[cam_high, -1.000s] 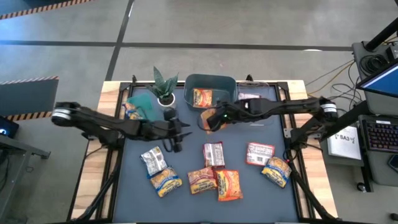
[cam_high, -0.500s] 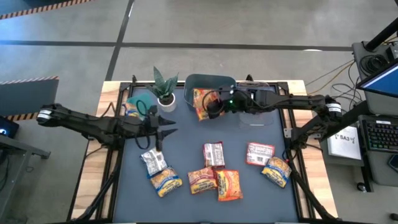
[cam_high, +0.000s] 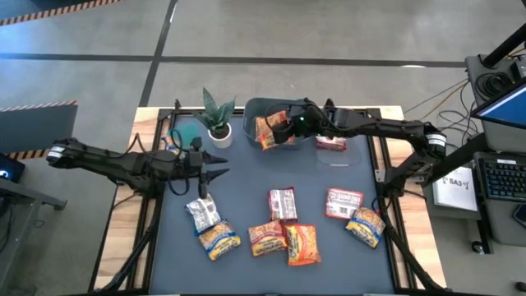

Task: Sort Maruchan noodles
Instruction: Put the orange noodle pack into the blue bin

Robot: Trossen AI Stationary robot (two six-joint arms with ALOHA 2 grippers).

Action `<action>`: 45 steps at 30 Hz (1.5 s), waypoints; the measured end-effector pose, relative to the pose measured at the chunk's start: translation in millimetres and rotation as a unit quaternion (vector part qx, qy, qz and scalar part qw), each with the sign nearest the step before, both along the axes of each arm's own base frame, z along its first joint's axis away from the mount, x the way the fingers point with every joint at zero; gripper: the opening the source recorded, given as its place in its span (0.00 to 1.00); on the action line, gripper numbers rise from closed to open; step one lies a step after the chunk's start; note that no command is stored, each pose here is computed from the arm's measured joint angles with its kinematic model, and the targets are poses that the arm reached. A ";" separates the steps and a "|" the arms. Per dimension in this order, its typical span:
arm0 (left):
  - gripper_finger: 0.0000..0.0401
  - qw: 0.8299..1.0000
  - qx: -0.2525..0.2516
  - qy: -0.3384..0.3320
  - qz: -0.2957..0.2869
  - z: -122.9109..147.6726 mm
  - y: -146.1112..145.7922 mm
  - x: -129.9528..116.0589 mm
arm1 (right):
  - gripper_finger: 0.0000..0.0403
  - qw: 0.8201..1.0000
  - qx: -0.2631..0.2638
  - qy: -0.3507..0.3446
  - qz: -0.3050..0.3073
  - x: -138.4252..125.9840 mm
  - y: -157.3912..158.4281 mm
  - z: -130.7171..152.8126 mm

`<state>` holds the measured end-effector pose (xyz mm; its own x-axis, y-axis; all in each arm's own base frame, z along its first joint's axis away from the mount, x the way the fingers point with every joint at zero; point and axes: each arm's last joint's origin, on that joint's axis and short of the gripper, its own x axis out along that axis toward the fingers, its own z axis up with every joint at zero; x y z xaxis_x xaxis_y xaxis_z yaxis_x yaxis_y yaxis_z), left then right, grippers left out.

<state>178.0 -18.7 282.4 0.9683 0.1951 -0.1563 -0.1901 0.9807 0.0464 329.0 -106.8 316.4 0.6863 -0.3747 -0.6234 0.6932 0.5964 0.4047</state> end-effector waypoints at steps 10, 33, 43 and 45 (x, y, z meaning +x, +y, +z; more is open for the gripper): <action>0.29 1.000 0.013 0.002 -0.002 0.9 0.5 -2.9 | 0.29 1.000 0.000 0.001 0.001 0.3 -0.4 -0.7; 0.29 1.000 0.014 0.005 -0.002 3.4 0.7 -3.9 | 0.29 0.998 0.056 -0.020 -0.006 -12.4 -36.1 -1.9; 0.29 1.000 0.013 0.004 -0.001 3.7 0.7 -3.8 | 0.29 0.997 0.052 -0.052 -0.002 -20.8 -60.8 2.8; 0.29 1.000 0.011 0.003 -0.001 3.7 0.7 -3.8 | 0.29 0.997 0.051 -0.054 -0.008 -22.8 -64.8 1.9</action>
